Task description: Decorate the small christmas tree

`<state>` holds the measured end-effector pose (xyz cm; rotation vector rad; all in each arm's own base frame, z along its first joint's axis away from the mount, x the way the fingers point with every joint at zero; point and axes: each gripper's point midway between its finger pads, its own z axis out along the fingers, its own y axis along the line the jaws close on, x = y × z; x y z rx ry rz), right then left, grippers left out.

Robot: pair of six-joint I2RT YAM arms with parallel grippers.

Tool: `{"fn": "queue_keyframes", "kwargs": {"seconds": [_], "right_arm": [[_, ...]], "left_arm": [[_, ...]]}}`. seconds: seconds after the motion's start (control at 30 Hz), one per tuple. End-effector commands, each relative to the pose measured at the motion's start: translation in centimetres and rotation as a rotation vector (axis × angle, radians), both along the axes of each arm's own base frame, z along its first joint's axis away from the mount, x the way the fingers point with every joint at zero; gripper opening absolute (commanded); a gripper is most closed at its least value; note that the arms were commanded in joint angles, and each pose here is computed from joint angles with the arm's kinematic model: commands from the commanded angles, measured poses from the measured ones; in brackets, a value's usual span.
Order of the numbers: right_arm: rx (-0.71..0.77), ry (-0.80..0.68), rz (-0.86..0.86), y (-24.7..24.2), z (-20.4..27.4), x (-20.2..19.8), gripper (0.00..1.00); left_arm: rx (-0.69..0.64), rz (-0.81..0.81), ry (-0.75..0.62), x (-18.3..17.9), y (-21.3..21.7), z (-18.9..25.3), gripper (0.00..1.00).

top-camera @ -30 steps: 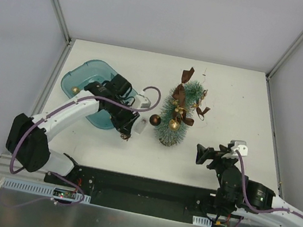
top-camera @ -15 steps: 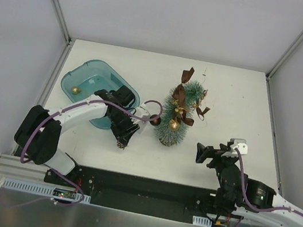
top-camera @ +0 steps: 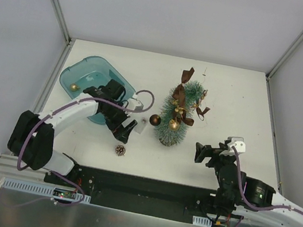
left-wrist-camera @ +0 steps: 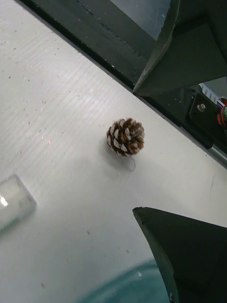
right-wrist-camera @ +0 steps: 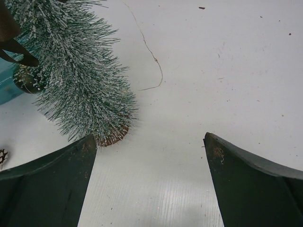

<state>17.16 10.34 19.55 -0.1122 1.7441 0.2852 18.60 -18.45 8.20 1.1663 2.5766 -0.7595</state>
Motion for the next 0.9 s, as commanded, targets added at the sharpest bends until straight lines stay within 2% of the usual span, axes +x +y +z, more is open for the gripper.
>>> {"fn": "queue_keyframes", "kwargs": {"seconds": [0.0,0.13,0.33,0.53,0.7,0.73,0.87], "right_arm": [[-0.03,0.005,0.048,1.6,1.4,0.0,0.98],[-0.076,0.055,0.148,4.7,0.2,-0.6,0.98],[-0.111,0.107,0.425,11.0,-2.2,-3.9,0.95],[-0.203,0.147,0.713,16.7,-3.7,-8.2,0.97],[-0.322,0.176,0.85,21.9,-5.1,-9.5,1.0],[-0.352,0.199,0.876,23.0,-5.8,-9.5,0.96],[-0.301,0.265,0.967,27.9,-7.0,-9.1,0.96]], "left_arm": [[-0.123,0.108,-0.089,2.9,1.8,4.9,0.99],[-0.211,0.159,-0.188,4.1,3.4,9.7,0.99],[-0.267,0.2,-0.37,3.8,4.2,15.3,0.99],[-0.169,0.374,-0.36,5.8,6.9,14.5,0.99],[-0.201,0.443,-0.34,6.8,8.0,14.6,0.99],[-0.213,0.457,-0.339,7.0,8.2,14.9,0.99],[-0.218,0.494,-0.352,7.4,9.0,15.4,0.99]]}}
